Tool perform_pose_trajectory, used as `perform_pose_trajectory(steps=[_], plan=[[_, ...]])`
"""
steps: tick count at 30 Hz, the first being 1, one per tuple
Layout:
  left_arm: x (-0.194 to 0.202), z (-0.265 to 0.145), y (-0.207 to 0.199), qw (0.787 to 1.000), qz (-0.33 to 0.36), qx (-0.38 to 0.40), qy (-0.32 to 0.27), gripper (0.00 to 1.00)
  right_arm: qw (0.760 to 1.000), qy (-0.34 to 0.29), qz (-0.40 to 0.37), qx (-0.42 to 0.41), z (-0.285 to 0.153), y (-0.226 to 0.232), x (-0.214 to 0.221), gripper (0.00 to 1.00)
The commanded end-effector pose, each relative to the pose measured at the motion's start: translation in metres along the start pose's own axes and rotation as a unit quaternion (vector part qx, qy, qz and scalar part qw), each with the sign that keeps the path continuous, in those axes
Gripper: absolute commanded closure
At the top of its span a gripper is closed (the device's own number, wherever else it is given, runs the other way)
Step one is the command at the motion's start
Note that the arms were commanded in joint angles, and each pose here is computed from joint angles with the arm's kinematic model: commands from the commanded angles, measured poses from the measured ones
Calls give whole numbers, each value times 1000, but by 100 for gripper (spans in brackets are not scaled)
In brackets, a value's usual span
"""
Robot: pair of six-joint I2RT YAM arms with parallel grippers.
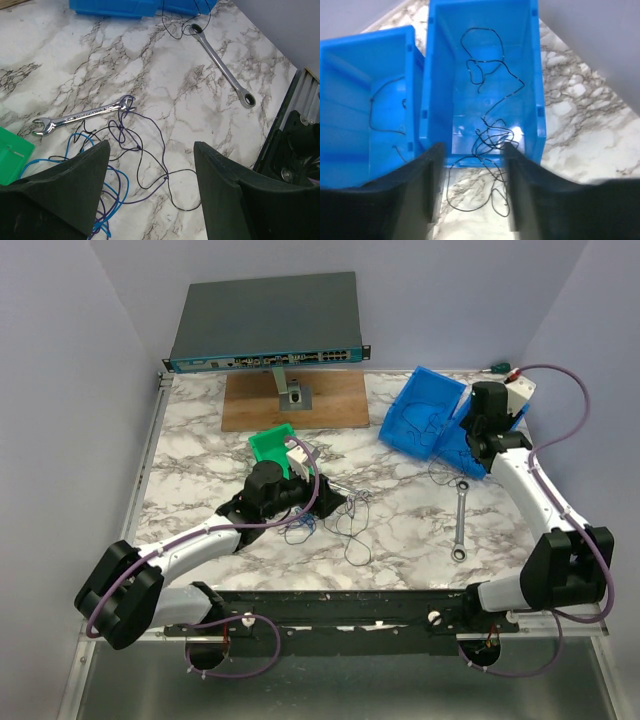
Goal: Untangle the cables
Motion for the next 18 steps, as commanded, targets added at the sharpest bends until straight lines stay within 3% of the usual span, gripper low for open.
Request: perform_pose_trajectory(steps=[1,2,7,18], plan=[[-4,0,-4,1000,10,4,-9,30,998,53,-40,-1,5,-3,21,19],[-5,0,-4,1000,10,4,-10,30,998,58,-39,6,5,-6,29,12],[-4,0,-3,1000,9,4,-6,30,996,81,-41,-6,5,-11,67,13],[-3,2,-3,1000,6,6,-2,30,992,114,-47,-25,23,-3,116,32]])
Point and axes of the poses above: each gripper's point midway between its finger pads, its own z axis out along the fingers, its own y axis along the line the jaws close on, x = y × z, the point moved 6 cm from there along -z, back along the fingers, and after that the axes turned 13 degrees about -z, right-handed, at the moved point
